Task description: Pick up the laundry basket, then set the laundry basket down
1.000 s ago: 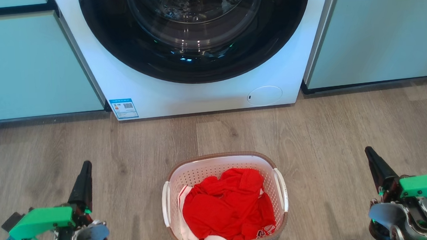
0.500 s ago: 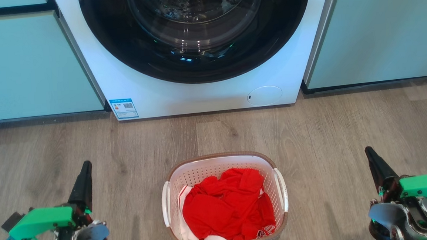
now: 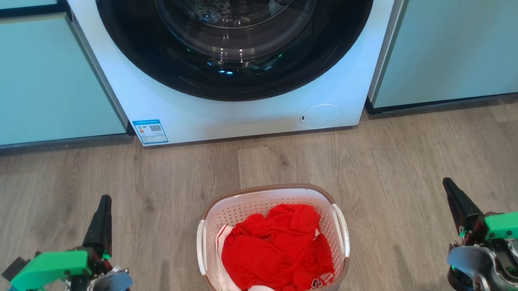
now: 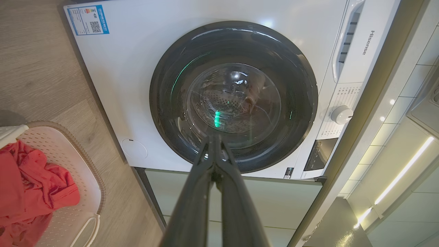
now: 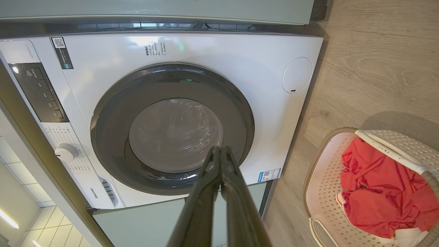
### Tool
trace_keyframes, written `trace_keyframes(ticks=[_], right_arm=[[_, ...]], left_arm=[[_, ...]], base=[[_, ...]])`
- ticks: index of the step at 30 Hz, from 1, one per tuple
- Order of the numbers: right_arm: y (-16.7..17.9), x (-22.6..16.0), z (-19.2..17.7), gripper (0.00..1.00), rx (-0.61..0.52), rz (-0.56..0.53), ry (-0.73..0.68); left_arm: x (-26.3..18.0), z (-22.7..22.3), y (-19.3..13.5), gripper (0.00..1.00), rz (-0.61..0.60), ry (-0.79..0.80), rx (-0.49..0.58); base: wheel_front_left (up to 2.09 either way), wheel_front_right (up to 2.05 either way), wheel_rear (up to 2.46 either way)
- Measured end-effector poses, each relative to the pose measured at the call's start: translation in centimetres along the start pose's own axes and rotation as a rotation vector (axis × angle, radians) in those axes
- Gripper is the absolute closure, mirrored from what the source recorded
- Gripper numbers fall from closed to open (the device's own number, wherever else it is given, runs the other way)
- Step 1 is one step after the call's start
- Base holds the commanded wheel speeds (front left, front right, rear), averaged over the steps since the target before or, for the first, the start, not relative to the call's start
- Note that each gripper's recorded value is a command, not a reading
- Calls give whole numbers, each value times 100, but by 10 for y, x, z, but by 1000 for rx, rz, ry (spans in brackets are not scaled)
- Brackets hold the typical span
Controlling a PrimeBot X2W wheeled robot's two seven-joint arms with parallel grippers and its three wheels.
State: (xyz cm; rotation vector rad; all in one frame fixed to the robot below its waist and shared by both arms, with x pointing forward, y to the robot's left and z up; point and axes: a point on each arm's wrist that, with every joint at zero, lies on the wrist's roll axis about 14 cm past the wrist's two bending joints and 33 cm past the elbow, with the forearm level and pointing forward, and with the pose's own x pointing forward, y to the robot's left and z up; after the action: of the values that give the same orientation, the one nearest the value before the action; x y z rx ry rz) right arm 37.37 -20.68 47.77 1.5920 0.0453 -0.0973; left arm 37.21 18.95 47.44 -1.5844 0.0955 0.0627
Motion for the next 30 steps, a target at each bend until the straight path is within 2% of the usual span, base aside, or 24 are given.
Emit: trace_keyframes(ticks=[8, 9, 17, 30], right_arm=[[0, 0, 0, 100, 0, 0, 0], [0, 0, 0, 0, 0, 0, 0], [-52, -24, -2, 0, 17, -154, -5], [-48, -22, -5, 0, -40, -145, -8]], left_arm=[[0, 0, 0, 100, 0, 0, 0], [0, 0, 0, 0, 0, 0, 0], [-29, -3, 58, 0, 172, -7, -26], [-25, -2, 45, 0, 134, -23, 41]], base=[[0, 0, 0], [0, 0, 0], [0, 0, 0], [0, 0, 0]])
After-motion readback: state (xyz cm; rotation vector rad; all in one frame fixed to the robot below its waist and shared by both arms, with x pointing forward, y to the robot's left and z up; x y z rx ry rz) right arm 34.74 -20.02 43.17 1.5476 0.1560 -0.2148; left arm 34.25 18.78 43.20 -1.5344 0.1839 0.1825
